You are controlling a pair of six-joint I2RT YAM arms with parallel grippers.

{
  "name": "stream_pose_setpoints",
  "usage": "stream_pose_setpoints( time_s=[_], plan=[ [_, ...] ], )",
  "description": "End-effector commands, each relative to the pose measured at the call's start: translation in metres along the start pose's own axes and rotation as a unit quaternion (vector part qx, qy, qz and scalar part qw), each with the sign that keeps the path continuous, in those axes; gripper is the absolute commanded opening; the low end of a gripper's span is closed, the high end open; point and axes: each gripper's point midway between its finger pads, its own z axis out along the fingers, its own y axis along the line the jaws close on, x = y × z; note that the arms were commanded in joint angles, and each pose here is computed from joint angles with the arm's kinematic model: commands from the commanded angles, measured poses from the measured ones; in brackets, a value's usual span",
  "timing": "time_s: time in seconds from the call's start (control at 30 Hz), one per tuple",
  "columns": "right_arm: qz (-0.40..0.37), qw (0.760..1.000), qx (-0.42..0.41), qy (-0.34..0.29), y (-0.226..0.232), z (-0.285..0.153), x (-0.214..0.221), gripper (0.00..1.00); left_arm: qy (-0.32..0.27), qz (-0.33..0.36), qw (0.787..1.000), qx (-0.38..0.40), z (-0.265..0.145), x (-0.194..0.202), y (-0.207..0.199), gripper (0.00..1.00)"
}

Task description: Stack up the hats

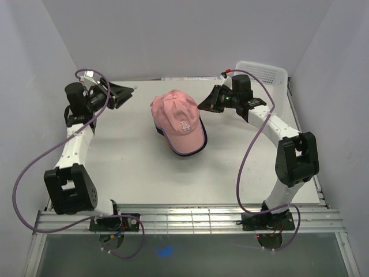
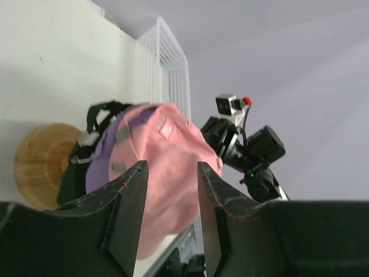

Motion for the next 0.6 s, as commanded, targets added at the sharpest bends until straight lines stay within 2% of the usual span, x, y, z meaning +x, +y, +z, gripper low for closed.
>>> stream_pose_setpoints(
  time_s=[0.0,0.13,0.2,0.37,0.57],
  plan=[
    [0.004,1.000,0.022,0.001,-0.004,-0.011,0.006,0.08,0.020,-0.037,0.998,0.043,-0.018,0.033,-0.018,0.49],
    [0.009,1.000,0.016,0.004,-0.002,-0.011,0.009,0.08,0.031,-0.059,0.997,0.043,-0.034,0.064,-0.012,0.45],
    [0.011,1.000,0.015,0.003,-0.001,-0.011,0.008,0.08,0.037,-0.065,0.996,0.040,-0.037,0.075,-0.006,0.46],
    [0.011,1.000,0.019,0.001,0.000,-0.012,0.007,0.08,0.058,-0.078,0.995,0.027,-0.029,0.099,0.012,0.53],
    [0.013,1.000,0.021,0.001,-0.002,-0.010,0.007,0.08,0.079,-0.087,0.992,0.054,-0.011,0.125,0.017,0.49]
  ],
)
